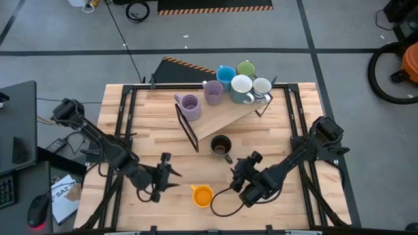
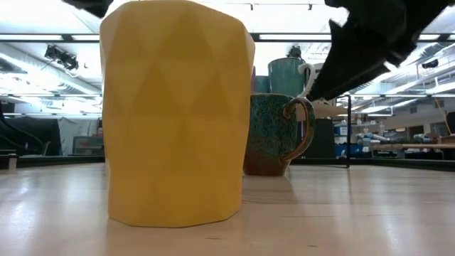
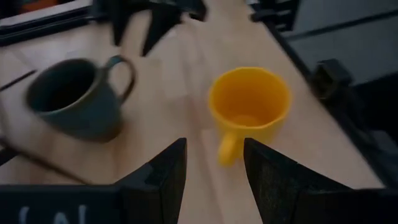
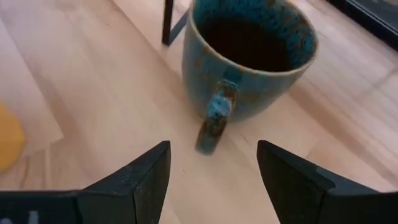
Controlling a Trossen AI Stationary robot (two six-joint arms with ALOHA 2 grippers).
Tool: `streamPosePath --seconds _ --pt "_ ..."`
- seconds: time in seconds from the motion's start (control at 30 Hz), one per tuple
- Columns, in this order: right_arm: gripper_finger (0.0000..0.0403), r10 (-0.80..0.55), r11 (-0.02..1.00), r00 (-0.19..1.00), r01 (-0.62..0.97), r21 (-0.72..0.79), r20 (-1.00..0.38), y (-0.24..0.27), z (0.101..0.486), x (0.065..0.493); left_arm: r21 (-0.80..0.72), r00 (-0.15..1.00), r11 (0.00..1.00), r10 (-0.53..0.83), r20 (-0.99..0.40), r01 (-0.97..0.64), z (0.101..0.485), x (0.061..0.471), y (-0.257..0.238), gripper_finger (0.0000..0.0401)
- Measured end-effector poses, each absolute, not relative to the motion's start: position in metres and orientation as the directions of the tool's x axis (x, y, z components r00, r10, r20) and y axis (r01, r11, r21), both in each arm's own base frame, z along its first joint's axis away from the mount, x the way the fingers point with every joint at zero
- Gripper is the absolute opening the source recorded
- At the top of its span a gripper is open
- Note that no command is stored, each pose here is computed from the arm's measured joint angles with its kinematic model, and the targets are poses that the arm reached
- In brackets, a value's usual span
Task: Place coffee mugs
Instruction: Put the dark green mug on the shelf
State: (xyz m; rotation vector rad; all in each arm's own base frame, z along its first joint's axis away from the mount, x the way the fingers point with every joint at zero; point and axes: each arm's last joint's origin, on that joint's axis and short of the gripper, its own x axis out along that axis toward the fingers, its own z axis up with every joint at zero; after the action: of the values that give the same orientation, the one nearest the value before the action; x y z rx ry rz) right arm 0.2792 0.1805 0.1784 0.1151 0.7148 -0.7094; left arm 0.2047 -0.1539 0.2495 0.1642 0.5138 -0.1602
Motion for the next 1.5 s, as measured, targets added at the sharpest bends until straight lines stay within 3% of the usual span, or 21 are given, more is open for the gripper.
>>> streamPosePath --seconds 0.33,0.47,0.7,1.1,1.5 --pt "0.0244 -0.567 0.735 0.609 0.678 -0.008 -0.554 0.168 0.151 0.283 0.236 0.888 0.965 0.01 -0.46 0.112 0.24 0.193 -0.137 0.0166" --pt "0.0244 -0.611 0.704 0.622 0.71 0.024 -0.49 0.162 0.147 0.285 0.283 0.892 0.939 -0.048 -0.45 0.194 0.24 0.189 -0.13 0.0166" --pt "0.0241 -0.646 0.693 0.631 0.721 0.017 -0.43 0.155 0.15 0.294 0.221 0.92 0.945 -0.15 -0.362 0.241 0.243 0.184 -0.103 0.0166" --pt "0.0152 -0.647 0.687 0.618 0.726 0.009 -0.446 0.149 0.146 0.294 0.113 0.96 0.983 -0.112 -0.257 0.145 0.211 0.168 -0.075 0.0166" --pt "0.0108 -0.644 0.696 0.609 0.717 -0.024 -0.463 0.144 0.136 0.289 0.086 0.968 0.987 -0.112 -0.224 0.134 0.212 0.168 -0.074 0.0166"
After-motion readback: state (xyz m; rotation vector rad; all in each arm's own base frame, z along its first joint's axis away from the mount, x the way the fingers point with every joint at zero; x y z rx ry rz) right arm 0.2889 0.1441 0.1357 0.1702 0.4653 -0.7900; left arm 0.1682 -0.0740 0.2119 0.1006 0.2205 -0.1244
